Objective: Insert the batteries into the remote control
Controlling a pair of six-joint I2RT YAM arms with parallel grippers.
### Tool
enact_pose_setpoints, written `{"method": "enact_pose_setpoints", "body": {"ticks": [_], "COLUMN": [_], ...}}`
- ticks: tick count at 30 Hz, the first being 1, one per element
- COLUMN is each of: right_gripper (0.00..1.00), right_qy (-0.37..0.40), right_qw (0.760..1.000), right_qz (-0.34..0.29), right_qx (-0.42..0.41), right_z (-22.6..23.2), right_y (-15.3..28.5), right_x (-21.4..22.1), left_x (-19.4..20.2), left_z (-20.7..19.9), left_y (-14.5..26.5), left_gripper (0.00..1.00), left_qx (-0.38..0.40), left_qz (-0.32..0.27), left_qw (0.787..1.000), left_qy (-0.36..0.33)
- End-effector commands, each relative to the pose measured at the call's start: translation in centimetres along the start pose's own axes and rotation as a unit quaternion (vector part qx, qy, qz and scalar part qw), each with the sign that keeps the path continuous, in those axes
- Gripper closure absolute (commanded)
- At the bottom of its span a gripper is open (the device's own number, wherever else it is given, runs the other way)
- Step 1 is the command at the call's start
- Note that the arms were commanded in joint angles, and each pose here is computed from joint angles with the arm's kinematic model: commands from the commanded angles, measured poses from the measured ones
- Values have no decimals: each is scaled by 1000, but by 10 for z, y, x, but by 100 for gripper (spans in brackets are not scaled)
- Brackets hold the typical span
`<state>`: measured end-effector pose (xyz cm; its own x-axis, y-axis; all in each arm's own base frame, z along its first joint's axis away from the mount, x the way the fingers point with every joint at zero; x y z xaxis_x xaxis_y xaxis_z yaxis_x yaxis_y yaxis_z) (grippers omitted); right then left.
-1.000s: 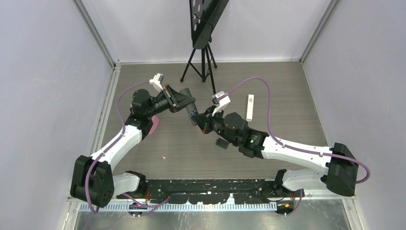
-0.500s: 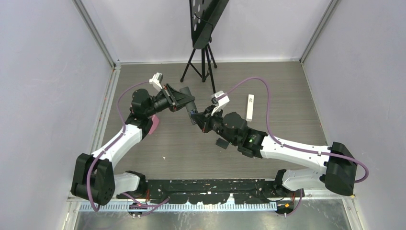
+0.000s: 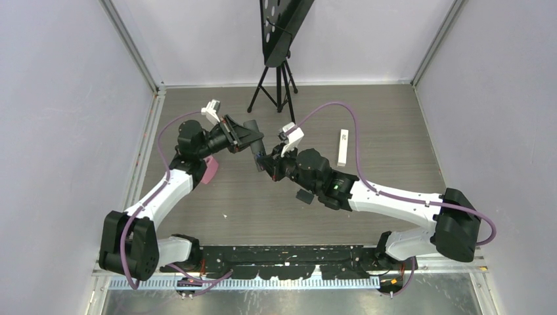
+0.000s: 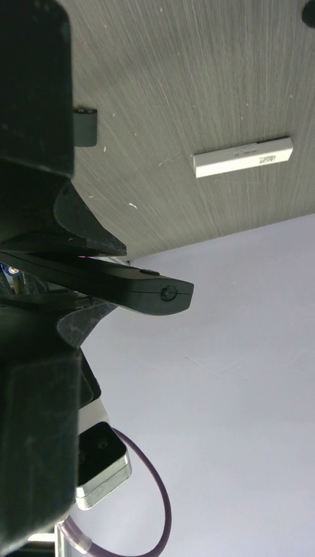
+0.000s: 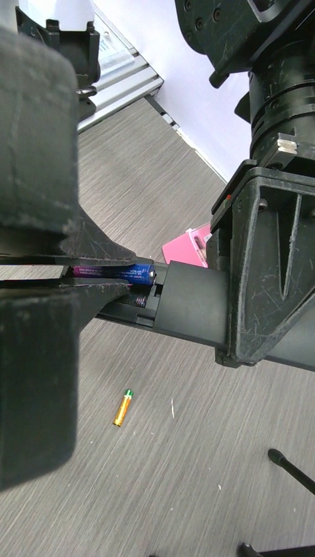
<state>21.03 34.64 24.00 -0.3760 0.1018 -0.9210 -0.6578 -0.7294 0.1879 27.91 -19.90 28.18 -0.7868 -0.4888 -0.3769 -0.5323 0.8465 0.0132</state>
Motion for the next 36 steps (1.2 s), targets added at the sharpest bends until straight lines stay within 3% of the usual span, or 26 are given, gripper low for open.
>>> {"method": "enact_pose_setpoints", "body": {"ticks": [1,12,22,36], "right_gripper": [100,100,100,100], "right_qy": [48,40,47,33], "right_qw": [940,936,944,930], "right_qz": [334,350,323,365], "right_qx": [39,-5,37,37], "right_z": [-43,-33,-47,-48], "right_y": [49,49,42,54], "right_x": [164,171,177,197], "left_x": [-28,-44,-47,-49], "left_z": [-121,-108,-111,-124], "left_y": [17,23,29,32], "left_gripper": [100,100,100,100], "left_qx": [152,129,155,164], "left_qz": [-45,-95,-103,-108], "left_qw": [985,987,978,980], "left_qy": [-67,5,90,30]}}
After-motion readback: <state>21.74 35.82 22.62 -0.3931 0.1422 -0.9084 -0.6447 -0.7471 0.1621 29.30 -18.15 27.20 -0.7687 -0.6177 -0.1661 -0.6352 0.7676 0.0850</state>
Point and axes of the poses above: each gripper's point midway between its finger pads, its own y axis back along the fingers, its own z axis along the line the jaws close on, x = y × z, the point moved 4 cm from there along y, back along the fingers, and after that the axes turned 3 degrees about -y, right-handed, at the moved point
